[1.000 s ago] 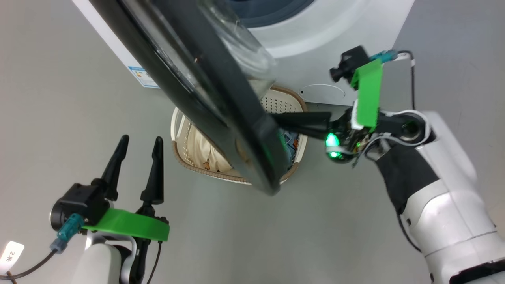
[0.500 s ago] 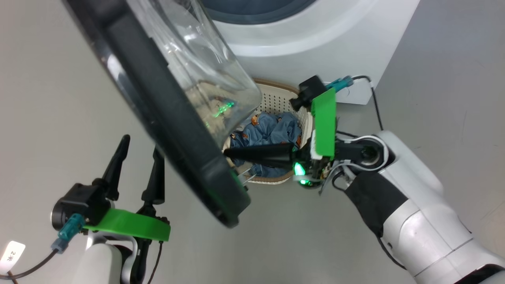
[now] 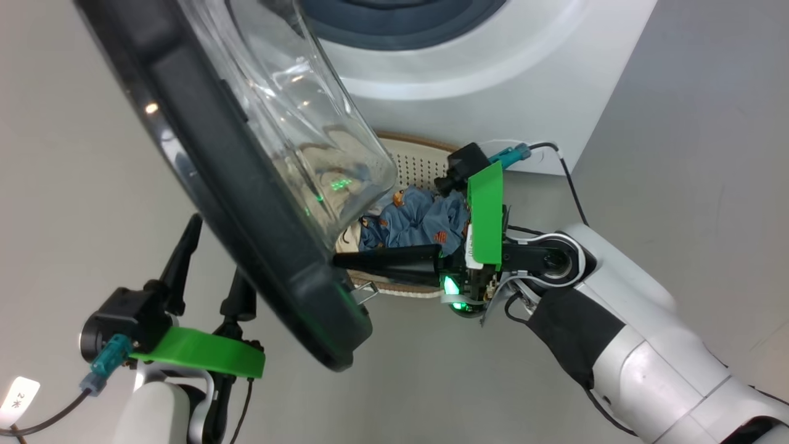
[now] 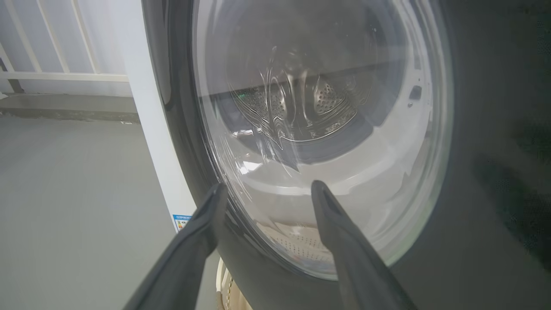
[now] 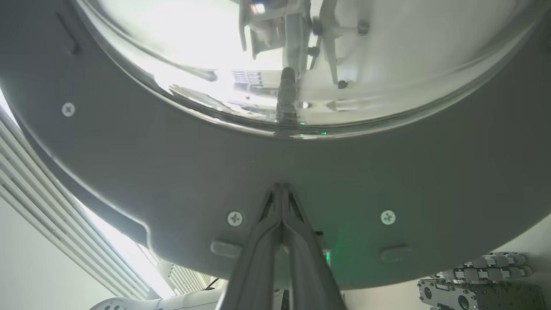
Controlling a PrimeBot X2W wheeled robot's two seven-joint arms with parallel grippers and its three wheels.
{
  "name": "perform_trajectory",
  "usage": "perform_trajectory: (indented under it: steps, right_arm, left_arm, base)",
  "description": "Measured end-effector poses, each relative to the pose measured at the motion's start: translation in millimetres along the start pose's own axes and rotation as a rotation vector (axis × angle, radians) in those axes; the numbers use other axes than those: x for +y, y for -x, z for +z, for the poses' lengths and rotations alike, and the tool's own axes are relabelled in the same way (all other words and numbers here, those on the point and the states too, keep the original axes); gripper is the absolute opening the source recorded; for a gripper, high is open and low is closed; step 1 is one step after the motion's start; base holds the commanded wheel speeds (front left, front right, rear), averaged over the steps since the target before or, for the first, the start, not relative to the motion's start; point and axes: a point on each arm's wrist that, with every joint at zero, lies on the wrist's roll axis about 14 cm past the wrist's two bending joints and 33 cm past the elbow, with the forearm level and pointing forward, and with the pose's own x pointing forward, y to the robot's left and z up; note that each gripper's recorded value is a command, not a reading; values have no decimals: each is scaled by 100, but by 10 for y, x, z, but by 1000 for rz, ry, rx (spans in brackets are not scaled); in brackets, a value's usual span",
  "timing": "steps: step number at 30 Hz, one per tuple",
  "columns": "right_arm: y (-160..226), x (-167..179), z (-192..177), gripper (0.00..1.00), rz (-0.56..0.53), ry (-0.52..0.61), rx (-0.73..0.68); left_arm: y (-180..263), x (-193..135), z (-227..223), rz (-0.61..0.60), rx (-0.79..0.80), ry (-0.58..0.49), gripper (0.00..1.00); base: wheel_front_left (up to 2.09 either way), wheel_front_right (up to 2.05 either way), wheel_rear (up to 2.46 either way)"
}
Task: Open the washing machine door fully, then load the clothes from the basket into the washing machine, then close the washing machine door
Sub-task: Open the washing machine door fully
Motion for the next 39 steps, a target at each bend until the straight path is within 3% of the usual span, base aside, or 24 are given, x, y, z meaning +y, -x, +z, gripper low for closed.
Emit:
perform_trajectory:
  steps: [23,30,31,32,33,39]
  right_arm:
    - [456,359,-335,0,42,8,-240]
    - [691,445,-343,0,53,30,-377]
    - [723,447,-336,21,44,46,-401]
    - [763,447,-314,50,30,71,-433]
    - [814,445,-279,100,15,94,-471]
    - [1118,522,-30,100,-70,296,-708]
  left_arm:
    - [356,-9,138,2,-31,-2,100]
    - [399,-59,116,-12,-28,10,100]
    - [402,-65,113,-13,-27,11,100]
    - [404,-71,109,-15,-26,12,100]
    - [402,-78,109,-18,-27,13,100]
    - [379,-116,135,-31,-35,16,100]
  base:
    - [0,0,0]
    - [0,0,0]
    - [0,0,0]
    - [0,0,0]
    - [0,0,0]
    - [0,0,0]
